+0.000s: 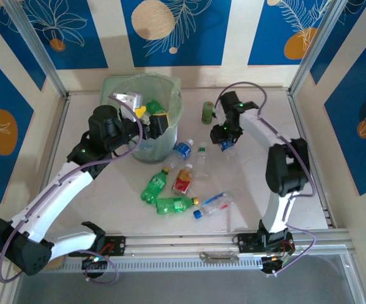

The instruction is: Put the plastic bottles in the bin

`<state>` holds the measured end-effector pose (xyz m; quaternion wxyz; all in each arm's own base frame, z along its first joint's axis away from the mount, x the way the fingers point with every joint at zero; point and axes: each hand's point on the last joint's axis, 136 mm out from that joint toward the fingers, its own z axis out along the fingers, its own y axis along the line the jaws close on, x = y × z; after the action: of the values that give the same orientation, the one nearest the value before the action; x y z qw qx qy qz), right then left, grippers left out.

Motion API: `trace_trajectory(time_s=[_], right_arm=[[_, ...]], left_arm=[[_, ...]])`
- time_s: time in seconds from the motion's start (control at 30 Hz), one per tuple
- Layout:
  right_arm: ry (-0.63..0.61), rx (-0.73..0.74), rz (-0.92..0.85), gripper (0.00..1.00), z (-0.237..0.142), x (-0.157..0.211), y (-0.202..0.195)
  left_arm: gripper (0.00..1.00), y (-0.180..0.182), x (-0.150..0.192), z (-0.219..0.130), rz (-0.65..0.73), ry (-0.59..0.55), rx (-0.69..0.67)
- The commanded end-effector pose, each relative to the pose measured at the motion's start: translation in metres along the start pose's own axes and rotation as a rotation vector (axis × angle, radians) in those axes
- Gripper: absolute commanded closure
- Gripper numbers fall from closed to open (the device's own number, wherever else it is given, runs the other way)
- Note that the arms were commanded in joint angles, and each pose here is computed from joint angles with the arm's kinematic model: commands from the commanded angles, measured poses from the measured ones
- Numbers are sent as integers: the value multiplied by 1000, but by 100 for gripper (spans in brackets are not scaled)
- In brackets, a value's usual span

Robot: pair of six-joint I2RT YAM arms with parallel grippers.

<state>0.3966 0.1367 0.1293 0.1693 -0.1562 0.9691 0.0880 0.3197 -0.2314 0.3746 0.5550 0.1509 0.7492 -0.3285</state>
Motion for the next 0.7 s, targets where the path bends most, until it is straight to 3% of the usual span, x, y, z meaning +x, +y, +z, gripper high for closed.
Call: trace_trajectory(time_s=[0.0,0.17,0.4,0.67], right_arm=[[-168,-226,130,53,-48,-22,27],[-366,-426,266,54,-100,-44,46],[-526,-666,501,57,-135,-63,65],[-733,-808,480,59,-191,-79,96]], left_arm=[[0,-17,-3,5,6,27,71],[0,-35,5,16,37,78,108],[0,-71,16,29,126,123,174],[0,-100,42,51,98,176,230]])
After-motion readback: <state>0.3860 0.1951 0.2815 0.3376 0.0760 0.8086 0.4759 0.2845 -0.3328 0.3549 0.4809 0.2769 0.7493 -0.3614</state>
